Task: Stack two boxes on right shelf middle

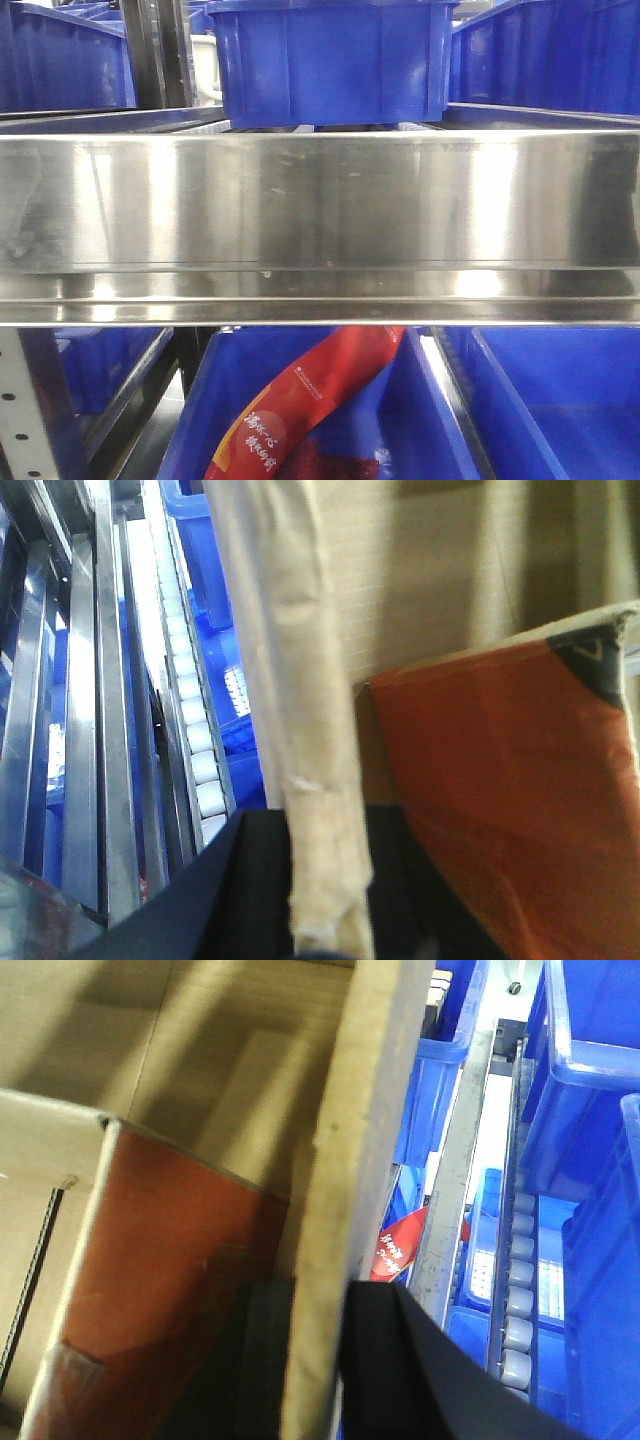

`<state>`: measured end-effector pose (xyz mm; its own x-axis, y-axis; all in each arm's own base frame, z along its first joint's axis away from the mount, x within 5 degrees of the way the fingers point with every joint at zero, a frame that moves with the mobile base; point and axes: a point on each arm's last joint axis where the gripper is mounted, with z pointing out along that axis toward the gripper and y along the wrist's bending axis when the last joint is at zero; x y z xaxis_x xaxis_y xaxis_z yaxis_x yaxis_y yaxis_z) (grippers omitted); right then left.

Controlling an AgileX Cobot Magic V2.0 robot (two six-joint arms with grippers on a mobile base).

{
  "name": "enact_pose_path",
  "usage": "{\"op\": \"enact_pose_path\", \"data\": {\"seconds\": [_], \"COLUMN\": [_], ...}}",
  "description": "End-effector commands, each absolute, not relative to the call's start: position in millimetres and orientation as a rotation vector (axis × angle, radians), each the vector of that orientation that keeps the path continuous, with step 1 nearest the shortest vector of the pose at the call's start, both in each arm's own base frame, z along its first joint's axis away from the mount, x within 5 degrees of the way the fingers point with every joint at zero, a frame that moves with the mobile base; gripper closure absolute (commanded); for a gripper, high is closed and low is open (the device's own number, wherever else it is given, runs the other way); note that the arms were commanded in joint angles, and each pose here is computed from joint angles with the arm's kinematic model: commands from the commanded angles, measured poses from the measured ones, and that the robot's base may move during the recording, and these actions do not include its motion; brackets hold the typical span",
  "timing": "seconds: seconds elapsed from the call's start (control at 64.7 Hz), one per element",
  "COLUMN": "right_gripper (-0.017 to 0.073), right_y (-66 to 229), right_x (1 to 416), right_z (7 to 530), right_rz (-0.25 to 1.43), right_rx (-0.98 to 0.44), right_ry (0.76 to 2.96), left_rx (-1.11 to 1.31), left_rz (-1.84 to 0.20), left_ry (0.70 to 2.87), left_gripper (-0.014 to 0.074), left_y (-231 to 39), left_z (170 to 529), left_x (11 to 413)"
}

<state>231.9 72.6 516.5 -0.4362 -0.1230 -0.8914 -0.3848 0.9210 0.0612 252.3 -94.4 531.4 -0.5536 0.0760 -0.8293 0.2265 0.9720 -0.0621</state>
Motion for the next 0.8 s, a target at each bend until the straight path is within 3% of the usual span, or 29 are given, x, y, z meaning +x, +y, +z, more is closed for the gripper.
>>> {"op": "enact_pose_path", "data": {"seconds": [0.0,0.324,0.788], "right_gripper": [0.0713,0.0713,0.0713], "right_y": [68,69,85], "right_x": [231,232,298], "right_z": [525,523,445], "right_rz": [0.274,0.274,0.27], "right_rx": [-0.351,-0.352,-0.381], "right_ry": [1.956,1.962,2.265], "left_rx": [0.221,0.225,0.267], "left_rz": [-0.222,-0.215,-0.077], "left_ry": [2.082,2.107,2.363], "left_gripper": [0.0705,0.0705,0.0705], "left_y": [-94,-97,-117], "left_z": [542,535,456], "left_x": [247,254,314]}}
